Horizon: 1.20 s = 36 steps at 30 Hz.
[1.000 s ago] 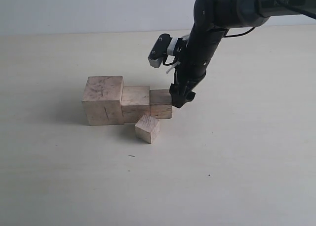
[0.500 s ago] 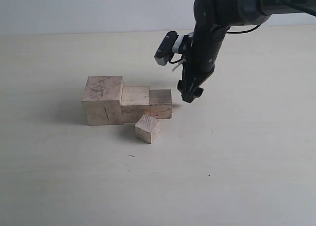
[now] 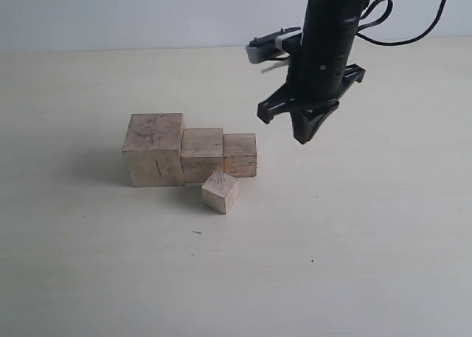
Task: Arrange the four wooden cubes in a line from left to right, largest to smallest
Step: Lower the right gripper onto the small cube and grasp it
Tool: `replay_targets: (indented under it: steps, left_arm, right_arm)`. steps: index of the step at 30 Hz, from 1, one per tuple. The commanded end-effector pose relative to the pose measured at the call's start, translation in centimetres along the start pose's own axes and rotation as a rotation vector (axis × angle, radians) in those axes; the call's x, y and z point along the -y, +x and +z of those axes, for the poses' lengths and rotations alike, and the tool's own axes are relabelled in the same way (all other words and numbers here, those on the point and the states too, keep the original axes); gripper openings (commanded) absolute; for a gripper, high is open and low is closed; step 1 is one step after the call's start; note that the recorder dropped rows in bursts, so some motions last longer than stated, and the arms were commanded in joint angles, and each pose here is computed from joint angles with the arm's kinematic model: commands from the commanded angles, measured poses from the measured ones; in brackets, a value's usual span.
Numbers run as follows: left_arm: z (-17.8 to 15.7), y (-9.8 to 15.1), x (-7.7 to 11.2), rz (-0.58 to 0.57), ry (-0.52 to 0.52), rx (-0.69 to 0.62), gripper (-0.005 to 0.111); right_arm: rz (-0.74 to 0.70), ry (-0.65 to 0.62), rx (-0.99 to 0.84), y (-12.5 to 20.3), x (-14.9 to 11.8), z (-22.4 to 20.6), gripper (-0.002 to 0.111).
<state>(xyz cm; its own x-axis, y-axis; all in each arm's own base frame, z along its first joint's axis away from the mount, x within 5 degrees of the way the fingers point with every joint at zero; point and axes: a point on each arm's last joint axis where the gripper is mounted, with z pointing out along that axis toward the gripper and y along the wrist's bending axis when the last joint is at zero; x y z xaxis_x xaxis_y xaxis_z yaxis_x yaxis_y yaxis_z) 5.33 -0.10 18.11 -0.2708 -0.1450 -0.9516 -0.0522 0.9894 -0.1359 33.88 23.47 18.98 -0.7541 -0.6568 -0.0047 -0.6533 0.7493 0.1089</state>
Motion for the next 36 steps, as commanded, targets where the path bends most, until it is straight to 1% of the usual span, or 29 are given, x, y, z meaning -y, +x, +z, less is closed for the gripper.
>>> replay_targets:
  steps: [1, 4, 6, 8, 10, 13, 16, 18, 20, 22, 25, 29, 31, 33, 36]
  left_arm:
    - [0.0, 0.0, 0.0, 0.001, 0.006, 0.012, 0.0]
    - [0.0, 0.0, 0.0, 0.001, 0.006, 0.012, 0.0]
    - [0.0, 0.0, 0.0, 0.001, 0.006, 0.012, 0.0]
    - [0.0, 0.0, 0.0, 0.001, 0.006, 0.012, 0.0]
    - [0.0, 0.0, 0.0, 0.001, 0.006, 0.012, 0.0]
    - [0.0, 0.0, 0.0, 0.001, 0.006, 0.012, 0.0]
    - [0.0, 0.0, 0.0, 0.001, 0.006, 0.012, 0.0]
    - [0.0, 0.0, 0.0, 0.001, 0.006, 0.012, 0.0]
    - [0.0, 0.0, 0.0, 0.001, 0.006, 0.012, 0.0]
    - [0.0, 0.0, 0.0, 0.001, 0.006, 0.012, 0.0]
    - [0.0, 0.0, 0.0, 0.001, 0.006, 0.012, 0.0]
    - [0.0, 0.0, 0.0, 0.001, 0.006, 0.012, 0.0]
    - [0.0, 0.0, 0.0, 0.001, 0.006, 0.012, 0.0]
    - [0.0, 0.0, 0.0, 0.001, 0.006, 0.012, 0.0]
    - [0.0, 0.0, 0.0, 0.001, 0.006, 0.012, 0.0]
  right_arm:
    - [-0.043, -0.089, 0.069, 0.3, -2.4, -2.5, 0.0]
    - [-0.097, -0.028, 0.085, 1.0, -4.5, -3.9, 0.0]
    - [-0.131, -0.024, 0.108, 2.1, -6.0, -4.3, 0.0]
    - [-0.202, -0.034, 0.187, 3.1, -7.6, -4.4, 0.0]
    - [-0.262, -0.048, 0.243, 4.2, -8.4, -4.0, 0.0]
    - [-0.329, -0.104, 0.265, 5.4, -9.0, -2.1, 0.0]
    - [-0.329, -0.152, 0.292, 5.9, -9.2, -0.2, 0.0]
    - [-0.319, -0.166, 0.307, 5.8, -9.2, 0.6, 0.0]
    - [-0.339, -0.183, 0.316, 5.6, -9.4, 1.0, 0.002]
    - [-0.372, -0.194, 0.318, 5.4, -9.5, 1.4, 0.008]
    - [-0.395, -0.194, 0.315, 5.2, -9.4, 2.1, 0.024]
    - [-0.382, -0.184, 0.306, 4.7, -9.2, 3.4, 0.054]
    - [-0.394, -0.182, 0.296, 4.7, -9.1, 3.9, 0.067]
    - [-0.421, -0.179, 0.292, 4.6, -9.1, 4.1, 0.074]
    - [-0.44, -0.17, 0.301, 4.5, -9.0, 4.4, 0.075]
